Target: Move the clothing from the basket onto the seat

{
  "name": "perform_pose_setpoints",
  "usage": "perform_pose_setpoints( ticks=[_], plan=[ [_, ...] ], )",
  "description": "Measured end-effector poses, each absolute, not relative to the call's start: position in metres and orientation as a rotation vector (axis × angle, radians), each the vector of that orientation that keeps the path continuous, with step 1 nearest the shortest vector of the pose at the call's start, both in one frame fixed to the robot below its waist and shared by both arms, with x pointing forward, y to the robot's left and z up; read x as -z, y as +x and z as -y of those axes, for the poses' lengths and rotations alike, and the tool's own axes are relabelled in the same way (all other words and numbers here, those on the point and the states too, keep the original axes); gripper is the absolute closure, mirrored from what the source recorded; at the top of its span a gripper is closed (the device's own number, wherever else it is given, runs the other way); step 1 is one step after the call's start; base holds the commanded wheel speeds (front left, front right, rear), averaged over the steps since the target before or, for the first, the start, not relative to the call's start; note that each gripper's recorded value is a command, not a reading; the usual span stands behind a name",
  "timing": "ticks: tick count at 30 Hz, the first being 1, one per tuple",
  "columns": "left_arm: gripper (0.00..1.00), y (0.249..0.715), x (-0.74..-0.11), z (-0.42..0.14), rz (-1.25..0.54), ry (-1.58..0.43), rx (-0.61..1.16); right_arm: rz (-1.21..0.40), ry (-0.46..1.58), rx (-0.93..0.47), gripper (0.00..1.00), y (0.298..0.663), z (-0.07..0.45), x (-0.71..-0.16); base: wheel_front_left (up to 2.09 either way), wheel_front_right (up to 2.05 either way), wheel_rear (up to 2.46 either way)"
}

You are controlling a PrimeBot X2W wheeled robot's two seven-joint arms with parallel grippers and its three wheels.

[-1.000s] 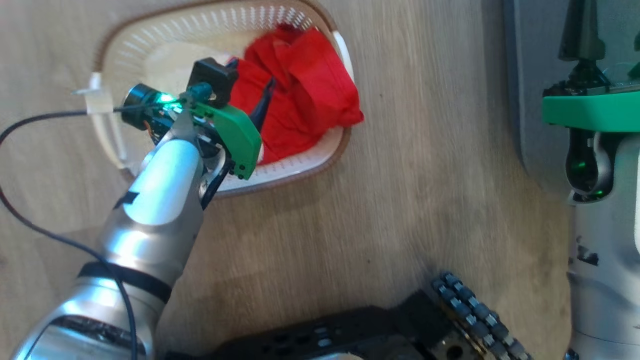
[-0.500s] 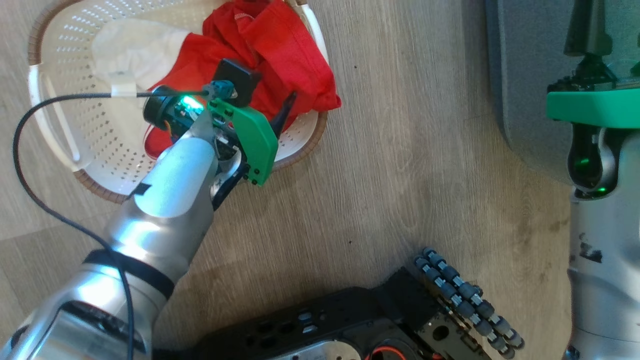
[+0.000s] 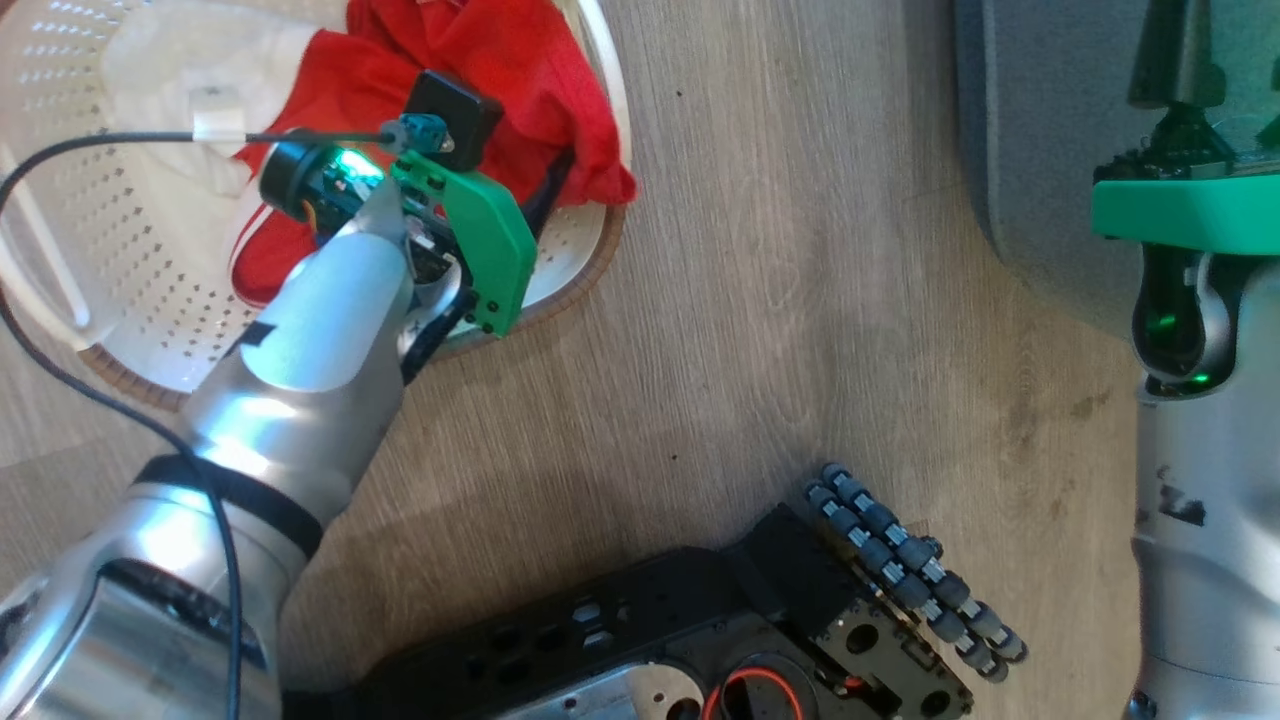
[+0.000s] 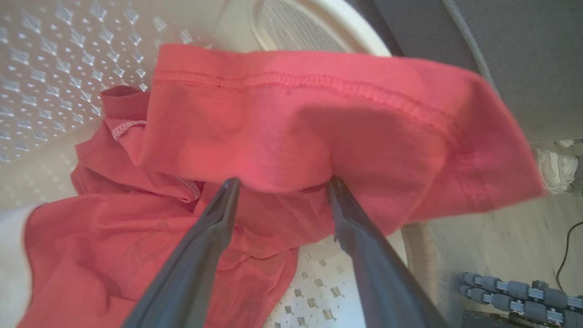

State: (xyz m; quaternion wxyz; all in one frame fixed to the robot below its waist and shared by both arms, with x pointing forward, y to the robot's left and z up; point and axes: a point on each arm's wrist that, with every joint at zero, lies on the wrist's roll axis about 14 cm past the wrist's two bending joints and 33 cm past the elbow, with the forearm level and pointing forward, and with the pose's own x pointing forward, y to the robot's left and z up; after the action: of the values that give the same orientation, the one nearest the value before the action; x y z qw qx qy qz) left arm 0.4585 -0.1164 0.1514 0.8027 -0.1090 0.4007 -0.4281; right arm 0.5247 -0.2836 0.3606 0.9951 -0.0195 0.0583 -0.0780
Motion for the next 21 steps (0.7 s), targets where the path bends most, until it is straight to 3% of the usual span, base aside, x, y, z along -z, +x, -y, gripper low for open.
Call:
perform_pose_setpoints(
  ticks=[7, 8, 10, 21],
  plan=[
    [0.00, 0.463, -0.135, 0.113, -0.871, -0.200, 0.914, -0.135, -0.041, 0.169, 0.00, 0.521, 0.288, -0.354, 0.00, 0.00, 0.00],
    [0.37, 0.462, -0.133, 0.113, -0.876, -0.192, 0.915, -0.138, -0.042, 0.170, 0.00, 0.521, 0.289, -0.353, 0.00, 0.00, 0.00],
    [1.00, 0.463, -0.130, 0.113, -0.873, -0.186, 0.917, -0.140, -0.045, 0.173, 0.00, 0.520, 0.290, -0.352, 0.00, 0.00, 0.00],
    [1.00, 0.488, -0.169, 0.100, -0.762, -0.241, 0.837, -0.079, -0.053, 0.194, 0.00, 0.522, 0.294, -0.380, 0.00, 0.00, 0.00]
  ],
)
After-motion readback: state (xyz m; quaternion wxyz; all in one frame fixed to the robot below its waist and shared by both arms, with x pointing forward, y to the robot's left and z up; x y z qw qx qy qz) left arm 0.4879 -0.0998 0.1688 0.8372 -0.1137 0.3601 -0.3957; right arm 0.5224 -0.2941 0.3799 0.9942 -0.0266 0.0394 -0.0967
